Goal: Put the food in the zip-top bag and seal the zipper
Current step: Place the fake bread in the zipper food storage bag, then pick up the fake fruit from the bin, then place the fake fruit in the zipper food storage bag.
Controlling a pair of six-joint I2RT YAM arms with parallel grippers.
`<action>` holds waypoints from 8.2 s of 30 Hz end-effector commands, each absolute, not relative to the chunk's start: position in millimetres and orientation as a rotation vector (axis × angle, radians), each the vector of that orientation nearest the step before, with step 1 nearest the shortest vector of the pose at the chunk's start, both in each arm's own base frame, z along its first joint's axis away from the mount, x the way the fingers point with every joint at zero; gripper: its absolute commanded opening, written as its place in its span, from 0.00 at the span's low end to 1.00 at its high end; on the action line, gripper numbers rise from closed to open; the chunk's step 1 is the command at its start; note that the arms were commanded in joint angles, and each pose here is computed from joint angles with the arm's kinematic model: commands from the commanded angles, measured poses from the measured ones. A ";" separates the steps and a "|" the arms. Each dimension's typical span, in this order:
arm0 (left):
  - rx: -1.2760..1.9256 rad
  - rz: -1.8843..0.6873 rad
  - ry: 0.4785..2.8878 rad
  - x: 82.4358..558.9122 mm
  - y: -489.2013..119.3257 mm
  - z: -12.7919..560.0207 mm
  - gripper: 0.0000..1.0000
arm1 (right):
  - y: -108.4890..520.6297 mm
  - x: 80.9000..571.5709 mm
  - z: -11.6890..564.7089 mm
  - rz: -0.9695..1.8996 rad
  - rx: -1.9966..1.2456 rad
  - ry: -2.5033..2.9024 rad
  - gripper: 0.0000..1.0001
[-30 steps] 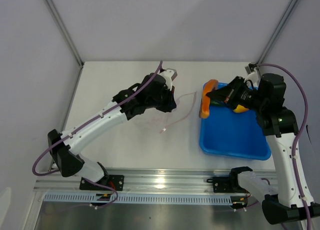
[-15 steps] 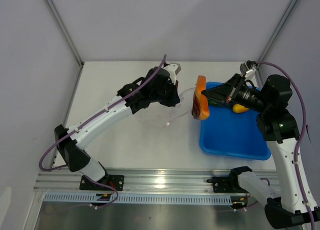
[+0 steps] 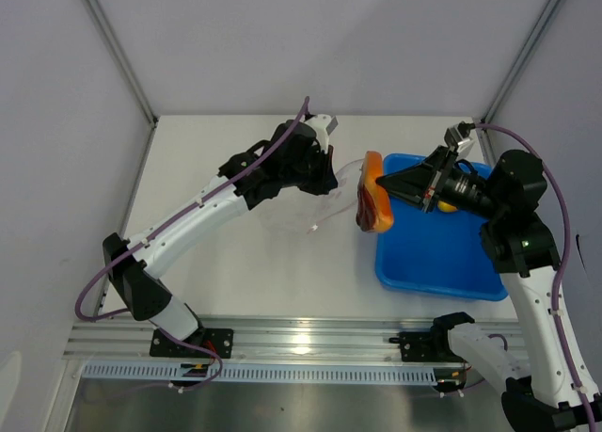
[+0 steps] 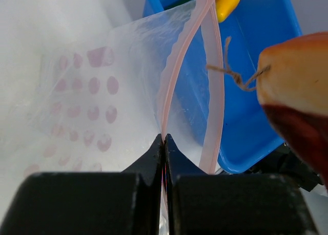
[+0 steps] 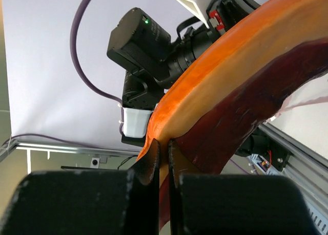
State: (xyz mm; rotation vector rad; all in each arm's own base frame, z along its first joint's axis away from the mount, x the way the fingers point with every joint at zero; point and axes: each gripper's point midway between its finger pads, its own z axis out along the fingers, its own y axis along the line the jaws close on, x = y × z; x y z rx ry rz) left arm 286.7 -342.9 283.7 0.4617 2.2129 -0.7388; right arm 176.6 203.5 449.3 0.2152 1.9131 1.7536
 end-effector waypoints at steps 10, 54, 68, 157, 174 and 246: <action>0.457 -0.869 2.113 289.1 -354.2 319.6 0.01 | 212.4 175.9 437.0 1.818 0.177 1.905 0.00; 0.511 -1.151 2.010 227.2 -340.5 344.4 0.01 | 215.4 256.8 354.2 1.576 0.528 2.140 0.39; 0.497 -1.143 2.004 228.8 -339.1 349.5 0.01 | 185.6 251.0 351.7 1.196 0.302 2.203 0.69; 0.605 -1.132 2.074 211.1 -342.0 308.4 0.01 | 33.5 355.3 175.7 0.144 0.589 2.318 0.09; 0.618 -1.091 2.119 224.7 -352.9 310.4 0.01 | 166.4 149.8 307.5 1.083 -0.225 2.289 0.10; 0.639 -1.107 2.080 204.7 -333.6 312.2 0.01 | 63.2 295.4 324.8 0.460 0.378 2.232 0.72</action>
